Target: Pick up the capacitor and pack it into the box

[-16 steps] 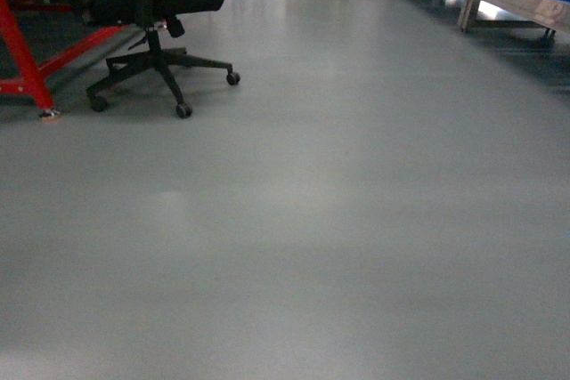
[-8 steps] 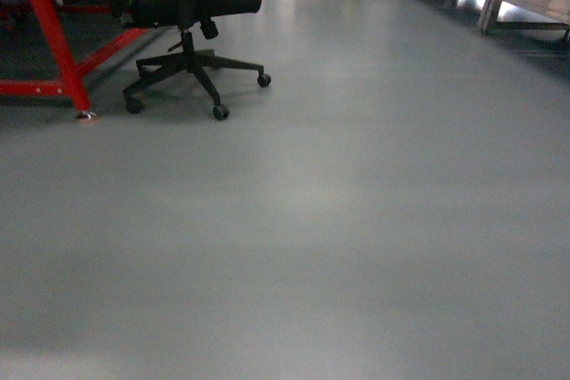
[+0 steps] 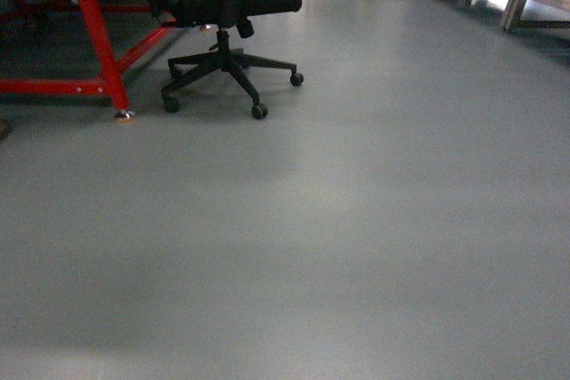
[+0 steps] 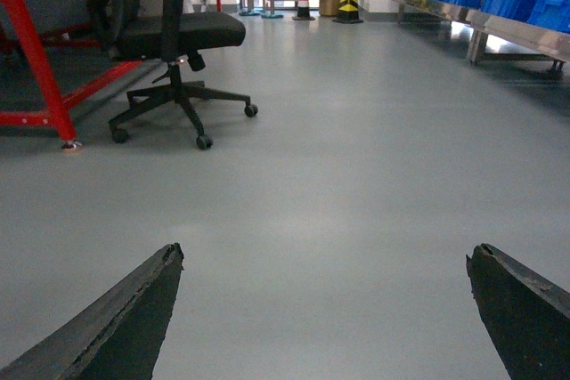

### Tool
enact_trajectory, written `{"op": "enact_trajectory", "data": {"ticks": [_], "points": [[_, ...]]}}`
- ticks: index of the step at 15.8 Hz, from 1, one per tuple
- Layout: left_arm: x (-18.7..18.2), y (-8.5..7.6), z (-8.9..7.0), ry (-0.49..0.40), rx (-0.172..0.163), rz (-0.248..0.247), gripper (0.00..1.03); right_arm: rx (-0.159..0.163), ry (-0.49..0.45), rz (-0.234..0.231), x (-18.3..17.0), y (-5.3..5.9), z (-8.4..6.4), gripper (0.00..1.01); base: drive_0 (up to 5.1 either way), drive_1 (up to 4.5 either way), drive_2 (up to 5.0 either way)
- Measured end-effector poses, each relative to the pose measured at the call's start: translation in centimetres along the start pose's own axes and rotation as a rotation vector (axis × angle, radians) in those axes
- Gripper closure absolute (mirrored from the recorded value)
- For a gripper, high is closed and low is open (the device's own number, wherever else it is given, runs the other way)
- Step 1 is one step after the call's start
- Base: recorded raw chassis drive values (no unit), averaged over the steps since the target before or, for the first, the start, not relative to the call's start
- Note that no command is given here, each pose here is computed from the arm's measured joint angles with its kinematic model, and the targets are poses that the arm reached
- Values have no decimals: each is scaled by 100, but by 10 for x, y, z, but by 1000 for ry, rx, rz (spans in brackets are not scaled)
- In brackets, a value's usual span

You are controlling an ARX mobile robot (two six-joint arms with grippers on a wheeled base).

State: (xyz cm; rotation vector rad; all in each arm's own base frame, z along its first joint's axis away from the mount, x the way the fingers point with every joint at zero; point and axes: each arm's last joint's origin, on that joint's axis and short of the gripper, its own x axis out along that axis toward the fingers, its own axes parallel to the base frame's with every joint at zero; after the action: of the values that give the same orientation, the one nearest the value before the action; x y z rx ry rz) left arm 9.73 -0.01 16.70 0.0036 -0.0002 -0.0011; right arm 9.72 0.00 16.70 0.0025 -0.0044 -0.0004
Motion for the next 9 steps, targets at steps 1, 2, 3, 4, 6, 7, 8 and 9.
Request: {"op": "enact_trajectory", "data": {"ticks": [1, 2, 3, 4, 6, 7, 8, 9], "points": [[0, 0, 0, -4, 0, 0, 59, 0, 1, 0, 0, 0, 0, 3, -506, 239, 239], [0, 0, 0, 2, 0, 1, 59, 0, 0, 0, 0, 0, 0, 3, -506, 240, 240], [0, 0, 0, -2, 0, 0, 59, 0, 3, 0, 0, 0, 0, 3, -506, 240, 240], [0, 0, 0, 0, 0, 0, 59, 0, 1, 0, 0, 0, 0, 3, -509, 236, 236], [0, 0, 0, -1, 0, 2, 59, 0, 0, 0, 0, 0, 0, 3, -509, 236, 236], [0, 0, 0, 0, 0, 0, 59, 0, 2, 0, 0, 0, 0, 3, -516, 229, 229], [0, 0, 0, -2, 0, 0, 59, 0, 3, 0, 0, 0, 0, 3, -516, 229, 229], [0, 0, 0, -2, 0, 3, 59, 0, -3, 0, 0, 0, 0, 3, -516, 229, 229]]}}
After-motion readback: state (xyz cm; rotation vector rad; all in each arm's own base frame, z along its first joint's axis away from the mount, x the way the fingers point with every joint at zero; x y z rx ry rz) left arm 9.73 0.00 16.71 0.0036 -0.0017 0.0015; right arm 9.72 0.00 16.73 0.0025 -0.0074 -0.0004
